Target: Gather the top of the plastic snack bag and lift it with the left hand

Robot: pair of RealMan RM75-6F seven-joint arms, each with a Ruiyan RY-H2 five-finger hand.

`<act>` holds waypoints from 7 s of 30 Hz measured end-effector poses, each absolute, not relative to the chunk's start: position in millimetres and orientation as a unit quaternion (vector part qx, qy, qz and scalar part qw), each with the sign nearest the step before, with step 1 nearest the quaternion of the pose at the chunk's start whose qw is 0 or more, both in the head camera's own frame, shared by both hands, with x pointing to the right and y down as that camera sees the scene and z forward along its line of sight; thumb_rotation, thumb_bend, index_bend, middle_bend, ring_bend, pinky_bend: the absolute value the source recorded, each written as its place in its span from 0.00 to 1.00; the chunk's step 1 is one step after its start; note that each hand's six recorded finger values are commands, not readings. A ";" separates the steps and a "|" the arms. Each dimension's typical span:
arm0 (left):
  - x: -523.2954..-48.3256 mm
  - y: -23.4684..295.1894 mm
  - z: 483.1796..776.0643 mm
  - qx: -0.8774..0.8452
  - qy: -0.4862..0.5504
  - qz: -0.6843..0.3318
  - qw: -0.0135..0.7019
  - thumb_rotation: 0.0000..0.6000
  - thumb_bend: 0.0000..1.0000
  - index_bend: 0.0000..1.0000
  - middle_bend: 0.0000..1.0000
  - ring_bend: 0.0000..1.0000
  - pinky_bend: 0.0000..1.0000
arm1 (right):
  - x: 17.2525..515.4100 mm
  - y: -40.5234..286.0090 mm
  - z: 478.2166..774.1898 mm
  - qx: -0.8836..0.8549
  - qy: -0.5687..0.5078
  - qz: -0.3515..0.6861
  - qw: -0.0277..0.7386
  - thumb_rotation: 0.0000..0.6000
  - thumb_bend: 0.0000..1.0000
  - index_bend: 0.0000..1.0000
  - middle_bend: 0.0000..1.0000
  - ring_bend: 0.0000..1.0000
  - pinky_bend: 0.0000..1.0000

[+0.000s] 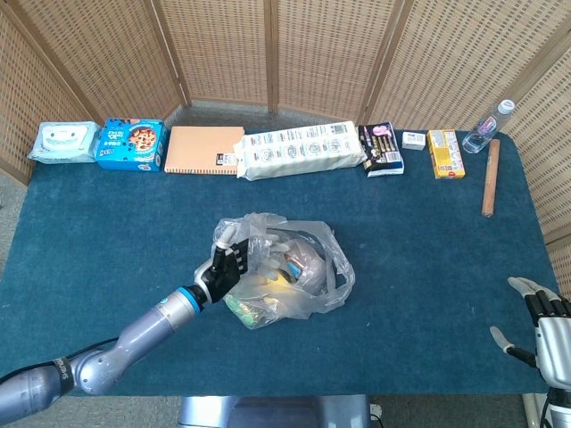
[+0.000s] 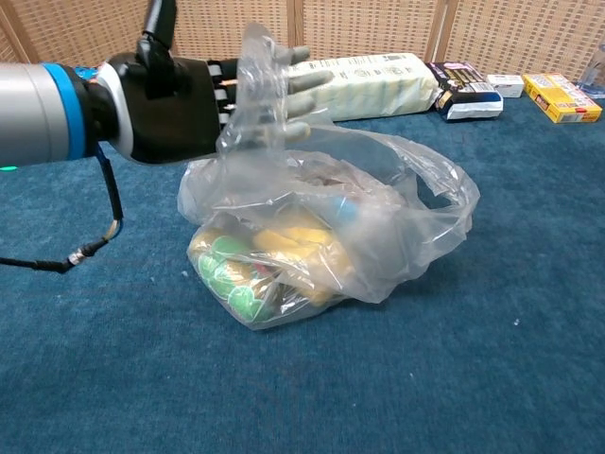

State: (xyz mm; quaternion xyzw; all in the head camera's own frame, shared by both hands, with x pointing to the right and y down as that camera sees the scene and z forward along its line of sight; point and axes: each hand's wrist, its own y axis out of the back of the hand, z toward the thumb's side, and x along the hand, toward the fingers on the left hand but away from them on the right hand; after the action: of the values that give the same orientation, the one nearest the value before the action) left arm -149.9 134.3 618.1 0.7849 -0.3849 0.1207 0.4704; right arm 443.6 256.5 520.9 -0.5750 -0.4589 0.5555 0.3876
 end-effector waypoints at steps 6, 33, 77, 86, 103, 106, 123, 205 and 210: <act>-173.0 126.8 611.2 0.752 -0.404 0.086 0.514 0.00 0.13 0.42 0.50 0.57 0.55 | 443.0 256.8 519.9 -0.575 -0.460 0.554 0.388 0.87 0.24 0.19 0.23 0.25 0.25; -205.1 132.3 629.1 0.765 -0.387 0.152 0.492 0.00 0.13 0.35 0.44 0.50 0.51 | 439.0 255.3 516.2 -0.576 -0.461 0.550 0.391 0.87 0.24 0.19 0.23 0.25 0.25; -196.4 114.1 583.9 0.765 -0.356 0.030 0.537 0.00 0.27 0.55 0.61 0.65 0.63 | 414.4 226.7 524.1 -0.608 -0.466 0.503 0.400 0.87 0.24 0.19 0.23 0.25 0.25; -210.1 115.1 577.3 0.767 -0.351 0.020 0.537 0.00 0.27 0.55 0.61 0.65 0.63 | 375.5 197.5 542.4 -0.646 -0.451 0.458 0.412 0.88 0.17 0.20 0.23 0.25 0.25; -210.9 110.8 569.4 0.790 -0.338 0.028 0.511 0.00 0.27 0.55 0.61 0.65 0.63 | 307.6 154.3 597.0 -0.692 -0.412 0.401 0.437 1.00 0.08 0.20 0.23 0.23 0.25; -209.2 110.7 568.4 0.791 -0.335 0.028 0.511 0.00 0.27 0.55 0.61 0.65 0.63 | 299.2 150.6 605.2 -0.694 -0.405 0.395 0.446 1.00 0.08 0.20 0.23 0.23 0.25; -196.5 105.2 559.2 0.805 -0.319 0.027 0.499 0.00 0.27 0.55 0.61 0.65 0.63 | 251.7 137.3 633.7 -0.713 -0.378 0.359 0.469 1.00 0.07 0.20 0.23 0.23 0.25; -212.0 110.3 579.2 0.818 -0.312 0.041 0.481 0.00 0.28 0.55 0.61 0.65 0.62 | 211.9 93.8 624.6 -0.725 -0.292 0.329 0.531 1.00 0.16 0.26 0.29 0.25 0.22; -212.0 108.6 578.7 0.819 -0.313 0.040 0.479 0.00 0.28 0.55 0.61 0.65 0.62 | 217.9 96.7 633.9 -0.716 -0.276 0.341 0.543 1.00 0.16 0.26 0.29 0.25 0.22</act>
State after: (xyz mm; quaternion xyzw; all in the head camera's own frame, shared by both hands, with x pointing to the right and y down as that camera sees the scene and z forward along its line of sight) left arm -212.0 108.6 578.7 0.8188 -0.3133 0.0400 0.4793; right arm 217.9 96.7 633.9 -0.7159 -0.2757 0.3410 0.5433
